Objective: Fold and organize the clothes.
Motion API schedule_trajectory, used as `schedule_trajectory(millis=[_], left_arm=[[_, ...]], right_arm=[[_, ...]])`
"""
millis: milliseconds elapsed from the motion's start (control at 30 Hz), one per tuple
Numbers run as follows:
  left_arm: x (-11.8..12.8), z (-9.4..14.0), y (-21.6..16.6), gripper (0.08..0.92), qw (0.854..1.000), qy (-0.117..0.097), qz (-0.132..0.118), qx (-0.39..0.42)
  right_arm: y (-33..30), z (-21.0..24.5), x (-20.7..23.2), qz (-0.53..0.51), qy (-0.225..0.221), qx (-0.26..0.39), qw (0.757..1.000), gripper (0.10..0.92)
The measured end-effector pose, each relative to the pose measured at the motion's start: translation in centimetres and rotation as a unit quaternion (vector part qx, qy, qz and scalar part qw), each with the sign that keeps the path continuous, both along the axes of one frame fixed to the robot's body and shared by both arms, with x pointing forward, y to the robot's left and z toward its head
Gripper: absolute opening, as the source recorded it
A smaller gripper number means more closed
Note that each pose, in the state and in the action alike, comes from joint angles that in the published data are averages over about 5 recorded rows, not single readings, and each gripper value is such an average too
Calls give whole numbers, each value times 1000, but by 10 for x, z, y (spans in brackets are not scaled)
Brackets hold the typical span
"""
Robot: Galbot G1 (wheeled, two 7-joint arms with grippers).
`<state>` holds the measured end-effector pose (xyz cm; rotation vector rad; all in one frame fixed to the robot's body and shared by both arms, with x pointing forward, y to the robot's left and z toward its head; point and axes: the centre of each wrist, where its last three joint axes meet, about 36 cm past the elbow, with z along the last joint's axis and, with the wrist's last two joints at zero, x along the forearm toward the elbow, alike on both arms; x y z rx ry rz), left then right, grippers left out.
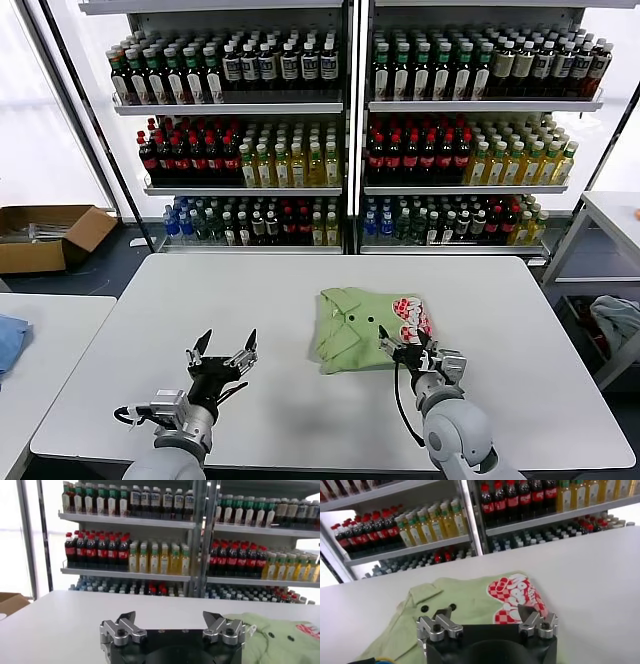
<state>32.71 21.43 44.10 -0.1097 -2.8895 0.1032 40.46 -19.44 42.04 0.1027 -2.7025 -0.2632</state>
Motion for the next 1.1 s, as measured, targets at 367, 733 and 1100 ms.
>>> schedule_trajectory(millis=[367, 733, 1100], left_arm=[[-2, -4, -6, 823, 1000, 4, -6, 1], [-2, -10, -11, 823, 1000, 9, -11, -1], [-2, -9, -9, 823, 1000, 8, -11, 1]], right_arm=[[-5, 4, -16, -12, 0, -14, 1000, 823], [-6, -7, -30, -23, 23, -13, 999, 823], [-9, -21, -36, -31, 45, -10, 998, 823]])
